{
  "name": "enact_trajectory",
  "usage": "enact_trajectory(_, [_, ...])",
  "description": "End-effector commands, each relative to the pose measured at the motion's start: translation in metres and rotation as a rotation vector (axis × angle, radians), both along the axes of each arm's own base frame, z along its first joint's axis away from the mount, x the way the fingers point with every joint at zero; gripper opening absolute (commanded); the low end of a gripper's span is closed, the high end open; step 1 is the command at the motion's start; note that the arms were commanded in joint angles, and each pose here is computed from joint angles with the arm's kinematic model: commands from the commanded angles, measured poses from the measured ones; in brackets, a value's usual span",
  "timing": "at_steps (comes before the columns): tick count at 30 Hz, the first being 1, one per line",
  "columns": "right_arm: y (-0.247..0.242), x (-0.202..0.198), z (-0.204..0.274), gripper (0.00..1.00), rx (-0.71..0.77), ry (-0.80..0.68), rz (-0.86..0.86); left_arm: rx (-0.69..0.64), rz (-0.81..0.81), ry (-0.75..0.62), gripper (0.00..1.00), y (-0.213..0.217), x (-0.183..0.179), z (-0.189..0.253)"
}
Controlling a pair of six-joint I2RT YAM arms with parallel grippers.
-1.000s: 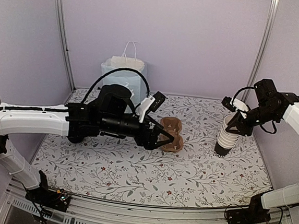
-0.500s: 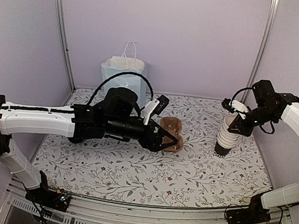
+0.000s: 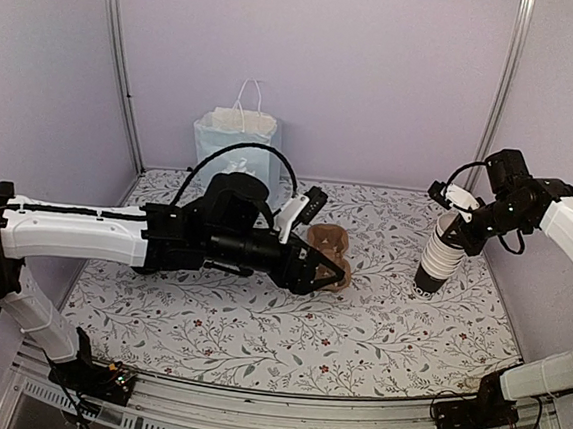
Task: Pack the takeout coffee
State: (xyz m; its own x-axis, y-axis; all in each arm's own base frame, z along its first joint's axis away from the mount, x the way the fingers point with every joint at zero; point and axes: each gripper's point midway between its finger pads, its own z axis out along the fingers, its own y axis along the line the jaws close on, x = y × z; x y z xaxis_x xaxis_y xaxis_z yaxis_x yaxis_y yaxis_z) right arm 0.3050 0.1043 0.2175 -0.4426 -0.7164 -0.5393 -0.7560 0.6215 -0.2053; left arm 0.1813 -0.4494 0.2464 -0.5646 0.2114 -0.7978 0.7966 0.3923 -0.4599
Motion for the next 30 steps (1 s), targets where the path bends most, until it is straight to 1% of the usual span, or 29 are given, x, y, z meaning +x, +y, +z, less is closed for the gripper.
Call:
enact_trajectory(1, [-0.009, 0.021, 0.02, 0.0, -0.034, -0.128, -0.057, -0.022, -0.011, -0.002, 0.81, -0.009, -0.007, -0.003])
enact_trajectory(5, [-0.013, 0.038, 0.027, 0.0, -0.056, -0.17, -0.088, -0.015, -0.016, 0.004, 0.81, -0.01, -0.011, -0.01])
enact_trajectory(9, [-0.013, 0.056, 0.026, 0.0, -0.065, -0.177, -0.108, -0.007, -0.02, 0.009, 0.81, -0.01, -0.014, -0.015])
enact_trajectory(16, [-0.02, 0.078, 0.045, 0.0, -0.063, -0.205, -0.126, 0.002, -0.014, 0.003, 0.81, -0.006, -0.016, -0.016])
enact_trajectory(20, [-0.02, 0.073, 0.06, 0.0, -0.069, -0.212, -0.102, 0.001, -0.007, 0.002, 0.81, -0.004, -0.017, -0.014])
enact_trajectory(23, [-0.018, 0.061, 0.088, 0.0, -0.052, -0.234, -0.081, 0.001, -0.003, -0.006, 0.81, -0.002, -0.016, -0.011])
enact_trajectory(25, [-0.012, 0.051, 0.114, 0.0, -0.001, -0.258, -0.065, 0.0, 0.001, -0.025, 0.81, -0.001, -0.015, -0.005])
enact_trajectory(27, [-0.005, 0.041, 0.138, 0.0, 0.066, -0.296, -0.038, 0.04, 0.009, -0.035, 0.8, 0.002, -0.013, -0.006])
enact_trajectory(30, [0.011, 0.018, 0.152, 0.0, 0.168, -0.293, 0.037, 0.066, 0.022, -0.081, 0.81, 0.005, -0.008, 0.006])
